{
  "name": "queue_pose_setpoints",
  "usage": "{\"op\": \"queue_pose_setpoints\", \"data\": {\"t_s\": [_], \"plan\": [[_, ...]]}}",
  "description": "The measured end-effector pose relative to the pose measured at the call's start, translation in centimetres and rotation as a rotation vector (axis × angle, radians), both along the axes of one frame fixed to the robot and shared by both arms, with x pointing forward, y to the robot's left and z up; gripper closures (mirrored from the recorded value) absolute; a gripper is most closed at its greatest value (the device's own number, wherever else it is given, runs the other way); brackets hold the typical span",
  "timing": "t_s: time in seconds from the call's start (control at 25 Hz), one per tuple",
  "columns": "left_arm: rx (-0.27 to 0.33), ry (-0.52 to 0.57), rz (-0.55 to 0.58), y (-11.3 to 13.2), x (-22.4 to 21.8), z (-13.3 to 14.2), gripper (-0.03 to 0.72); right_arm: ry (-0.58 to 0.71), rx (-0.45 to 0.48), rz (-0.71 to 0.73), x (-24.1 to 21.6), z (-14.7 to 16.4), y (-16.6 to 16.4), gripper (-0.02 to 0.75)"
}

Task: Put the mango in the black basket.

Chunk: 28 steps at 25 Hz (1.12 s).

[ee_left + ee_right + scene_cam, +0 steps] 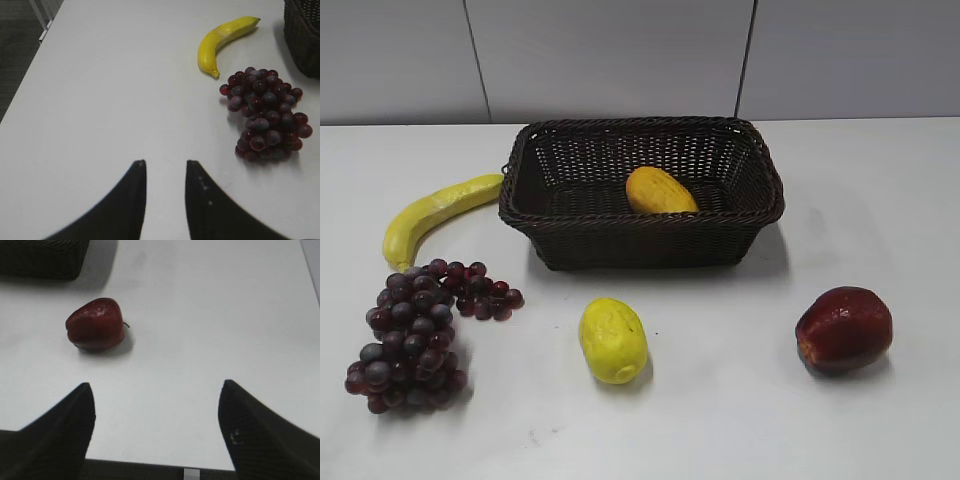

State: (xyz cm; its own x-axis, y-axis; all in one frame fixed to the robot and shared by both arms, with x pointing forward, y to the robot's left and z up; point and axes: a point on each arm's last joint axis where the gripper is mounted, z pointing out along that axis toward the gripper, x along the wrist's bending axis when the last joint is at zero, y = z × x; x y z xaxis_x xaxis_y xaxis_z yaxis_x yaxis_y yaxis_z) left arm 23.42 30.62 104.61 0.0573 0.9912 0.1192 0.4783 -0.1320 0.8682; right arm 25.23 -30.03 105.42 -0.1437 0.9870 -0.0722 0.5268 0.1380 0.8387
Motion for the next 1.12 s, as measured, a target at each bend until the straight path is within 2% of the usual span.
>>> {"op": "queue_pose_setpoints", "data": {"t_s": [0.2,0.32,1.12], "plan": [[0.0,0.0,0.0,0.0,0.0,0.0,0.487,-0.108,0.01,-0.116,-1.7,0.1,-0.2,0.148],[0.0,-0.001,0.0,0.0,0.0,0.0,0.487,-0.119,0.009,-0.148,-1.9,0.0,-0.2,0.148],[0.0,-0.001,0.0,0.0,0.0,0.0,0.487,-0.119,0.008,-0.15,-1.9,0.0,-0.2,0.148]]}}
